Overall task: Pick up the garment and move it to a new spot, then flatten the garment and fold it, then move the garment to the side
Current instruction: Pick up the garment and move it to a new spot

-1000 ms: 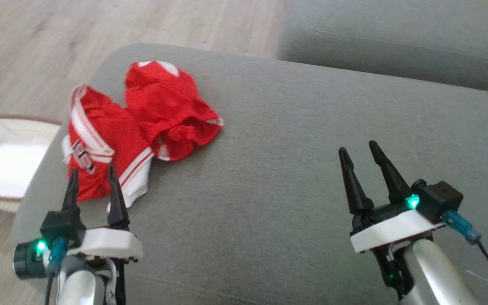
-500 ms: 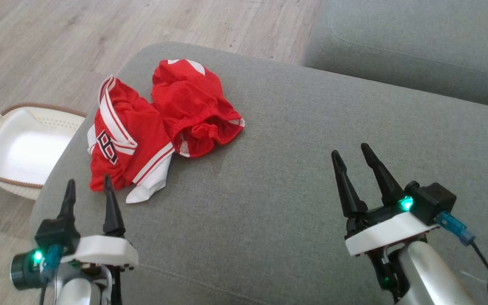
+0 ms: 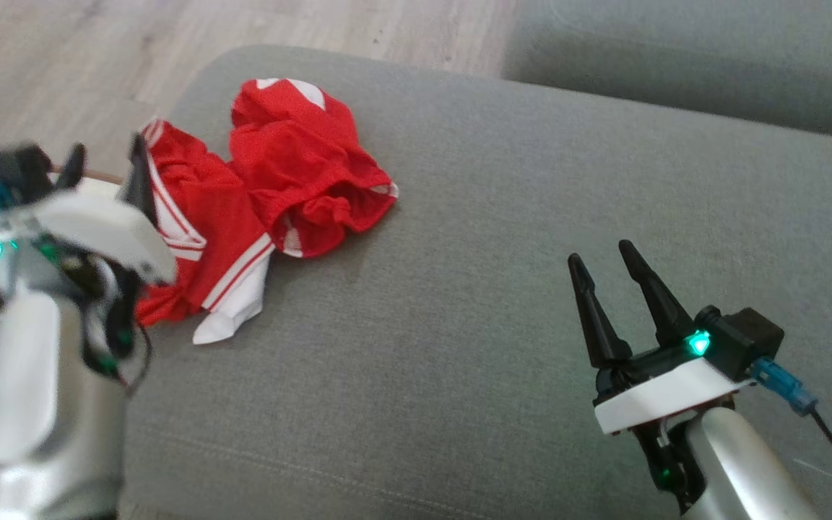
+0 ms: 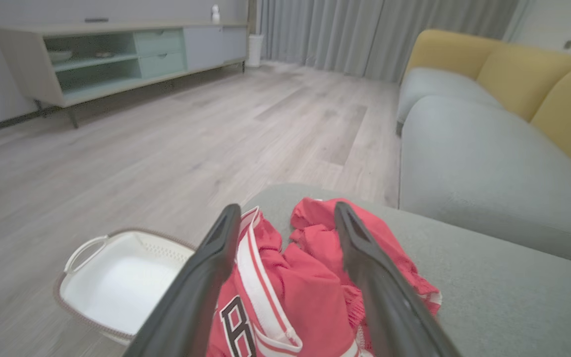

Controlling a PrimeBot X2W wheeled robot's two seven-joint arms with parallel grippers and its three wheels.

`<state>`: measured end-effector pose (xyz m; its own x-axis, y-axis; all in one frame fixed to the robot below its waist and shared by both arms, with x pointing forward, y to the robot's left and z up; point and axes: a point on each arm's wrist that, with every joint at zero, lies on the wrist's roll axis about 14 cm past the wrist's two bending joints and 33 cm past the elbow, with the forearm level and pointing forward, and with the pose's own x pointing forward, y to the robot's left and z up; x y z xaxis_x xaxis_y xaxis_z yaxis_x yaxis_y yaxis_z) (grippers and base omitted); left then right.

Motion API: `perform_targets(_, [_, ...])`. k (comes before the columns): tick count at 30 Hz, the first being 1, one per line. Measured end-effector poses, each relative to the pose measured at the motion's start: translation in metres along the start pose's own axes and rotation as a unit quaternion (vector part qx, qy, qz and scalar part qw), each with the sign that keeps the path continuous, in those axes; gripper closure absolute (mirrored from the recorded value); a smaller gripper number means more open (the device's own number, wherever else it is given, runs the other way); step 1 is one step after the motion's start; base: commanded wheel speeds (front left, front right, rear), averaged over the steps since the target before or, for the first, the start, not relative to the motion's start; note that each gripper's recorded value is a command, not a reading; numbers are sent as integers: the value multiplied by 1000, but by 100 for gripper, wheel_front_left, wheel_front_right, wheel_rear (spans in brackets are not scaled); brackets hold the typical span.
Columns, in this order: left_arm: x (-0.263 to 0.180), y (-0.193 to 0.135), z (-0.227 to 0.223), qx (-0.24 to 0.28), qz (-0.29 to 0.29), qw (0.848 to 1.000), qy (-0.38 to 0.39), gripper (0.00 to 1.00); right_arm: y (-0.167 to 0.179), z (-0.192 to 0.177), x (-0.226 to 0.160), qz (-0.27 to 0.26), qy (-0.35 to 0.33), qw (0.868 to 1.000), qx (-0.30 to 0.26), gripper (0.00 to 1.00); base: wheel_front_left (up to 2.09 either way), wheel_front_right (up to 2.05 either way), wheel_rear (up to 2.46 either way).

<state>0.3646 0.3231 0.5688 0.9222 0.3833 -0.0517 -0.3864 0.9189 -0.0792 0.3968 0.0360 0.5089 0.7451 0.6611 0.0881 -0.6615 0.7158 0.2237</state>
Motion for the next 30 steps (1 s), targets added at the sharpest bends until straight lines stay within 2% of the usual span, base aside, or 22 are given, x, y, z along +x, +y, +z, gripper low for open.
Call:
perform_targets(5, [36,10,-24,-9,19,993,116,0,-19,-7,-5,-17,8,1000,4,0,0,0,0])
perform_targets(11, [71,26,-60,-10,59,974,220,0,-50,-6,-6,-45,4,999,6,0,0,0,0])
perform_targets(13, [78,21,-79,-23,58,965,253,0,-62,-7,-7,-56,5,998,3,0,0,0,0])
perform_targets(17, [77,21,-129,-11,75,939,335,0,-80,-12,-12,-78,8,997,10,0,0,0,0])
perform_targets(18, [74,24,-142,-9,84,930,356,0,-84,-14,-14,-83,10,996,13,0,0,0,0])
perform_targets(19, [67,30,-165,-2,100,914,394,0,-92,-15,-16,-93,11,995,14,0,0,0,0])
perform_targets(20, [65,30,-173,1,103,908,406,0,-96,-15,-18,-97,11,995,12,0,0,0,0])
perform_targets(21, [64,30,-179,2,104,904,415,25,-99,-15,-19,-101,12,995,11,0,0,0,0])
perform_targets(22, [64,29,-183,4,104,902,418,69,-102,-15,-21,-105,12,994,10,0,0,0,0])
perform_targets(23, [63,28,-186,5,103,902,420,100,-104,-15,-22,-108,12,994,11,0,0,0,0])
perform_targets(30, [64,34,-177,5,86,915,395,100,-99,-7,-22,-103,5,995,4,0,0,0,0])
